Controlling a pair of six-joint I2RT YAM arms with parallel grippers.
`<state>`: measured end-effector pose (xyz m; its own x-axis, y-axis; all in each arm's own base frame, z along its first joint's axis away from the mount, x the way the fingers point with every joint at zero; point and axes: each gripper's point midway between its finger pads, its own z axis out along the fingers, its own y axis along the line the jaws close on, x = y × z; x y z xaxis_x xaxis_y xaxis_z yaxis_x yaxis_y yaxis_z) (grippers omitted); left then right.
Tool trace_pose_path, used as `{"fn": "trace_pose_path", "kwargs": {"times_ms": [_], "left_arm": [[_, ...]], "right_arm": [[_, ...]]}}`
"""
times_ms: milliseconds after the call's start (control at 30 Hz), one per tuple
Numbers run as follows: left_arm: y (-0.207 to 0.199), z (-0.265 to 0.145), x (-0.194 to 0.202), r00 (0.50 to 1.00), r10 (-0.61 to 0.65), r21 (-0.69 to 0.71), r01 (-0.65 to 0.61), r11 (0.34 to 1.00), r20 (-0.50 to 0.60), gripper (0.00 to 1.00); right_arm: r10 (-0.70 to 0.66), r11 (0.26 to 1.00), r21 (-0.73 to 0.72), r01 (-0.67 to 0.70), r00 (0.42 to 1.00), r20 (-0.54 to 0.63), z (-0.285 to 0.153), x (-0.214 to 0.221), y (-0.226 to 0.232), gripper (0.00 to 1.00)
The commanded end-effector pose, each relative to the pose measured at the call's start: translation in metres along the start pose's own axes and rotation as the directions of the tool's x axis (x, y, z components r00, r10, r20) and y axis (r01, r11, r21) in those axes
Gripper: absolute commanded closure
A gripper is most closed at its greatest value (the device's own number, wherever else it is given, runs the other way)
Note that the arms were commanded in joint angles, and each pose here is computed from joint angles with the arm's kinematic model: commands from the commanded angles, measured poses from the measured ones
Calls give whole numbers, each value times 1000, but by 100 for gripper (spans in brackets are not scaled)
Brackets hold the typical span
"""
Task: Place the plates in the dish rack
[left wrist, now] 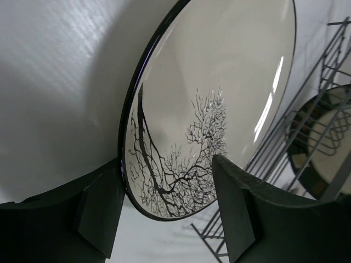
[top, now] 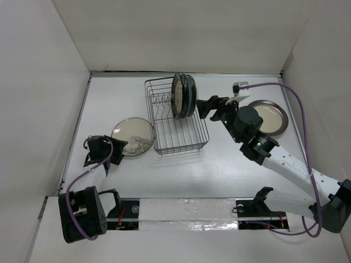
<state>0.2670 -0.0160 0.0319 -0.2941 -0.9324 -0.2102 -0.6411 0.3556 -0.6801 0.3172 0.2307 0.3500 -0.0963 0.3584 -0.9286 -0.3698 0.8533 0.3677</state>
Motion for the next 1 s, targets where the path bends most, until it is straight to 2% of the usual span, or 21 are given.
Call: {"fn": "trace_pose_path", "kwargs": {"times_ms": [0,200,300,400,500,533,567,700,800,867,967], "left_arm": [[18,10,12,999,-30,-30,29,999,-38,40],[11,8,10,999,-41,21,42,999,-20,42],[10,10,4,999,-30,34,29,999,17,49],[7,8,2,998,-27,88,22,996,52,73],[-3,3,-6,993,-40,168,20,986,115,88],[6,4,-8,989,-47,150,25,988,143,98],[5,2,-11,985,-50,162,23,986,165,100],[3,-4,-15,978,-52,189,14,982,201,100],[-15,-18,-27,966,-34,230,-26,973,255,100],[-36,-35,-41,946,-16,275,-78,958,323,100],[-51,-46,-56,922,80,226,-176,958,378,100]], "right_arm": [[28,999,-19,-27,998,56,2,-14,5,11],[32,999,-9,-31,997,64,5,-13,3,12],[38,999,-17,-37,997,66,5,-14,5,12],[39,999,-17,-38,997,72,3,-17,5,12],[39,999,-23,-37,997,70,1,-17,7,13],[40,999,-24,-38,997,72,0,-18,8,12],[39,999,-25,-37,997,70,0,-18,8,13],[42,999,-36,-39,997,69,-2,-18,11,13],[42,998,-48,-39,997,63,-1,-16,16,13],[41,998,-59,-38,998,57,0,-15,21,13],[40,996,-76,-35,998,54,1,-15,28,14]]}}
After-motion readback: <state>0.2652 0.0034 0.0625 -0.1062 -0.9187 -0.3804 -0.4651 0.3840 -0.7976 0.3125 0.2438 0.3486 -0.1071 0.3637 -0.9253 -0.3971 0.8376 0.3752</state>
